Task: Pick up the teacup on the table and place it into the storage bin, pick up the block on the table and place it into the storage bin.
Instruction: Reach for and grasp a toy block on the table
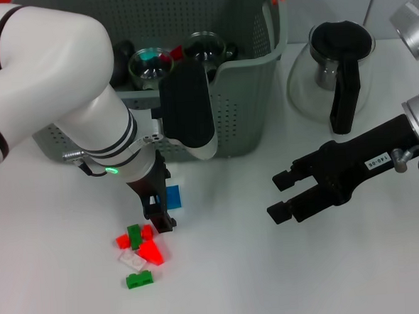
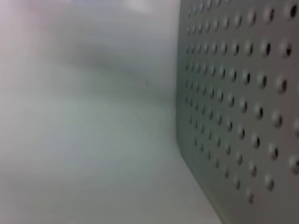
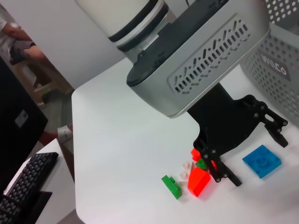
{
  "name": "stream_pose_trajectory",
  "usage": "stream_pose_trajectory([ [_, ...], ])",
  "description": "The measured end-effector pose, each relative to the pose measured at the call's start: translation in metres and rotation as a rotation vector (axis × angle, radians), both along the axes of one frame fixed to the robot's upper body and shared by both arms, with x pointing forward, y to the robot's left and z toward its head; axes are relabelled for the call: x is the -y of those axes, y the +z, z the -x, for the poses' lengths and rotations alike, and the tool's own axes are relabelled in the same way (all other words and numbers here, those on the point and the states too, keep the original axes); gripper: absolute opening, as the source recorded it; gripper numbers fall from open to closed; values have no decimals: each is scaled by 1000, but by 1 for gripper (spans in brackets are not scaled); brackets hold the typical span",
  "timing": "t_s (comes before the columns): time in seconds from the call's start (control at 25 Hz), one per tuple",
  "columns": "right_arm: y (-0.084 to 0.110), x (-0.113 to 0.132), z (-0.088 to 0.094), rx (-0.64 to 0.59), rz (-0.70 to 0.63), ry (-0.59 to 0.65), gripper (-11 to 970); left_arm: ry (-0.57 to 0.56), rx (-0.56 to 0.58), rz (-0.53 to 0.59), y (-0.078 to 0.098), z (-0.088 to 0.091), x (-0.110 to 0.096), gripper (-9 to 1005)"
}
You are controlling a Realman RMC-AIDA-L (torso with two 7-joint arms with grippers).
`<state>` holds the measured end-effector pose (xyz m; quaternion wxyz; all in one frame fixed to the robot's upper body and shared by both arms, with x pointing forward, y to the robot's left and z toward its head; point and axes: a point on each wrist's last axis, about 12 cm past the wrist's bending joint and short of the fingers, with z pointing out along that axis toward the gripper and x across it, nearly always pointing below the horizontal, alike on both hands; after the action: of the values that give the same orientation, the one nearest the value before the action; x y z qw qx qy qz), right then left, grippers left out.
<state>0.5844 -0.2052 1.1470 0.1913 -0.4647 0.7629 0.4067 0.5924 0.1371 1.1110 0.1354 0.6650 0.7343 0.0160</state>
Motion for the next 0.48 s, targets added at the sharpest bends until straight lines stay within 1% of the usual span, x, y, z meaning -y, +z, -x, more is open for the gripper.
stream_pose_trajectory([
  [0.4, 0, 1, 0, 1, -1, -3, 825, -1, -7, -8, 0, 0, 1, 900],
  [0.48, 0, 1, 0, 2, -1, -4, 824, -2, -9, -9, 0, 0, 1, 862],
])
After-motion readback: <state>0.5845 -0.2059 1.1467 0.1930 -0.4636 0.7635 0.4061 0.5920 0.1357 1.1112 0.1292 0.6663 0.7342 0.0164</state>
